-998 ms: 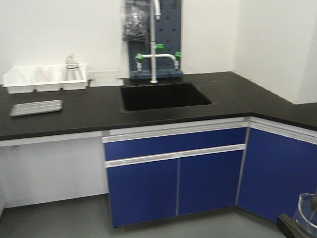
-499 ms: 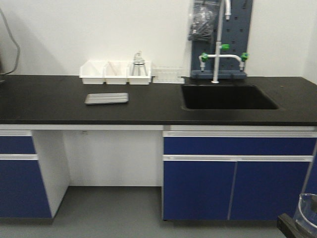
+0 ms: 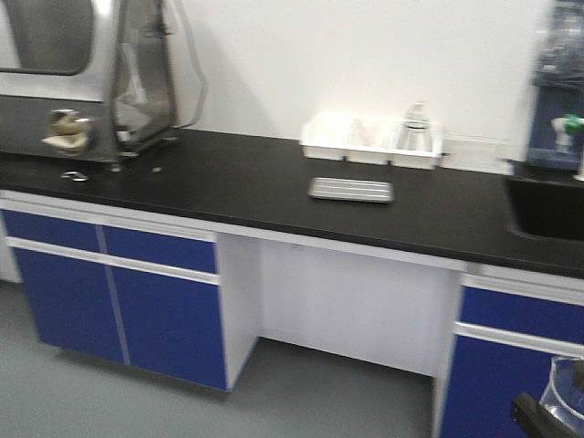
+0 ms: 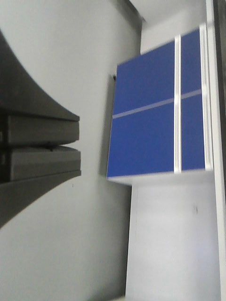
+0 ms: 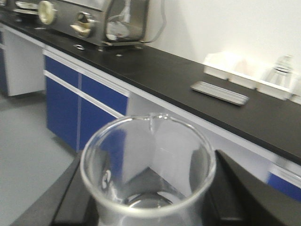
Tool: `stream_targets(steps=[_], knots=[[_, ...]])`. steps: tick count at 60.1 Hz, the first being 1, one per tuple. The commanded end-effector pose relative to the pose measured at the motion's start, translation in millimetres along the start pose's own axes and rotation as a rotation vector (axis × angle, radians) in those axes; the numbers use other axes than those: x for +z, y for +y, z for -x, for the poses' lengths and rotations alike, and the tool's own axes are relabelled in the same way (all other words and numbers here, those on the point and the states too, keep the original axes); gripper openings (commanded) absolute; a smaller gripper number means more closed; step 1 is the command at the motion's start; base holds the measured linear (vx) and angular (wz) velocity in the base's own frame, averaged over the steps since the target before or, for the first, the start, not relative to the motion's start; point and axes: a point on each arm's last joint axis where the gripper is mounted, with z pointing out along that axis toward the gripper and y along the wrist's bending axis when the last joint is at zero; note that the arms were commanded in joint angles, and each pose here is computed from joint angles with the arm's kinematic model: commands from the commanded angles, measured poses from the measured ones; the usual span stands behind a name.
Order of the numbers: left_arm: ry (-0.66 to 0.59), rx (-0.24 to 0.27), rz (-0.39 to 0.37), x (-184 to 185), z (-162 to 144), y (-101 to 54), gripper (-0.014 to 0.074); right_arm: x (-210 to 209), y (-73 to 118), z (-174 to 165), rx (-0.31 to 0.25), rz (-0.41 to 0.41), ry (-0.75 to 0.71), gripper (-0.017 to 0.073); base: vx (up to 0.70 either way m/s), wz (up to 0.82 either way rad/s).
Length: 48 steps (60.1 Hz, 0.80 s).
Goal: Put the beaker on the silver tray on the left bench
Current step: 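Drive the base to the bench with the silver tray, holding the beaker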
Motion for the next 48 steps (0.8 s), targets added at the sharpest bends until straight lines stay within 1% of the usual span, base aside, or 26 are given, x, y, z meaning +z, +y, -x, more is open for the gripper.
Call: stream_targets(steps=[1, 13, 24, 35, 48], knots=[[-0.063, -0.003, -0.005, 1.6, 0.8, -0.7, 0.0001, 0.2, -0.4, 11.4, 0.008, 0.011, -0.046, -0.0014, 0.25, 0.68], [-0.063, -0.003, -0.005, 1.6, 0.8, -0.7, 0.0001, 0.2, -0.4, 11.4, 0.008, 0.011, -0.046, -0.0014, 0.28, 0.58], [-0.063, -0.003, -0.005, 1.6, 0.8, -0.7, 0.0001, 0.2, -0.4, 11.4, 0.008, 0.011, -0.046, -0.0014, 0.34, 0.32], [-0.063, -0.003, -0.005, 1.6, 0.8, -0.7, 0.0001, 0.2, -0.4, 11.4, 0.008, 0.011, -0.046, -0.0014, 0.41, 0.07], [-0.063, -0.003, -0.005, 1.6, 0.8, -0.7, 0.0001, 0.2, -0.4, 11.4, 0.008, 0.011, -0.046, -0.0013, 0.45, -0.14]])
